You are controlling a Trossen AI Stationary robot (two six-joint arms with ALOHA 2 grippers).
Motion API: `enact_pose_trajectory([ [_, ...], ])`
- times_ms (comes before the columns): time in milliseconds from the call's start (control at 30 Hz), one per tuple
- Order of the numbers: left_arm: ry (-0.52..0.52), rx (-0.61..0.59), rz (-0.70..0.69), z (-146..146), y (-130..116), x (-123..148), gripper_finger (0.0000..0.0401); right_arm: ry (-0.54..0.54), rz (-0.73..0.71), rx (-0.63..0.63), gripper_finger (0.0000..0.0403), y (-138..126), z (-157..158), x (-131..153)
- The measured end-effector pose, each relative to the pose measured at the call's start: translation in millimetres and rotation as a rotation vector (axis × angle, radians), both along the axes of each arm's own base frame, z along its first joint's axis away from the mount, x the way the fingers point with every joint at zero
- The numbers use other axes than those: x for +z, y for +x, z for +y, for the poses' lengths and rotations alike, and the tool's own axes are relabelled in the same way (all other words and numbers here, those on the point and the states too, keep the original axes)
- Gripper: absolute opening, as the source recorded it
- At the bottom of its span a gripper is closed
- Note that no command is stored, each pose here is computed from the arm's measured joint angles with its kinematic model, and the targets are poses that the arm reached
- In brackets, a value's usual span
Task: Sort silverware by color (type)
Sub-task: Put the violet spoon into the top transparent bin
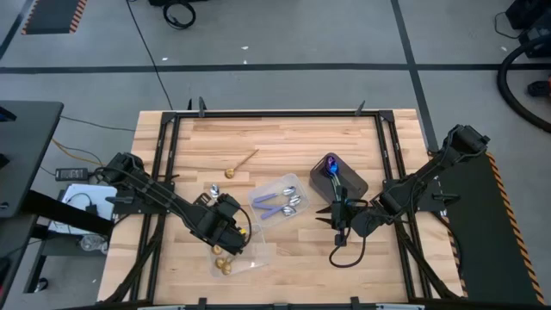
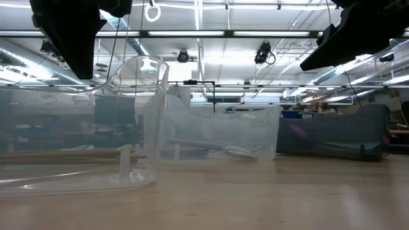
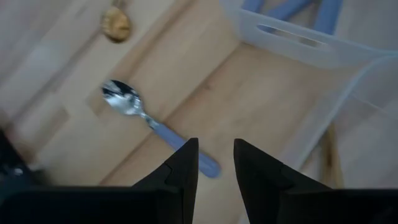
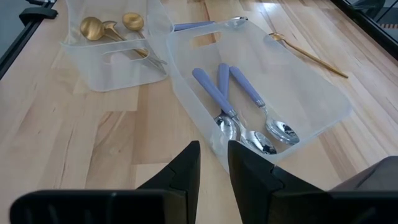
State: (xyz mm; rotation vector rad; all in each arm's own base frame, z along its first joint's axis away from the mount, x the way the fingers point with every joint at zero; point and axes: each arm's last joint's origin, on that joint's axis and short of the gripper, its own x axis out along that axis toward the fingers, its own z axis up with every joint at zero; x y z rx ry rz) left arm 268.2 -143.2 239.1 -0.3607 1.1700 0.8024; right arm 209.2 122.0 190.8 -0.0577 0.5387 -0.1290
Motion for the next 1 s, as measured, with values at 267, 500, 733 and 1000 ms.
enact_pose_trajectory([
  [267,0.042,-0.027,0.012,5,-3,3,0.0109,0.0,0.001,0.0,0.0092,0,0,0],
  [500,0.063,-0.03,0.075,19,-12,-9,0.0097,0.003,0.002,0.003,0.0092,0,0,0],
  [733,0.008,0.055,-0.028,39,-36,-11,0.0089,0.016,0.0,0.014,0.0092,0,1,0],
  [1000,-0.034,0.244,-0.117,58,-57,-37,0.0104,0.015,0.0,0.014,0.0092,0,1,0],
])
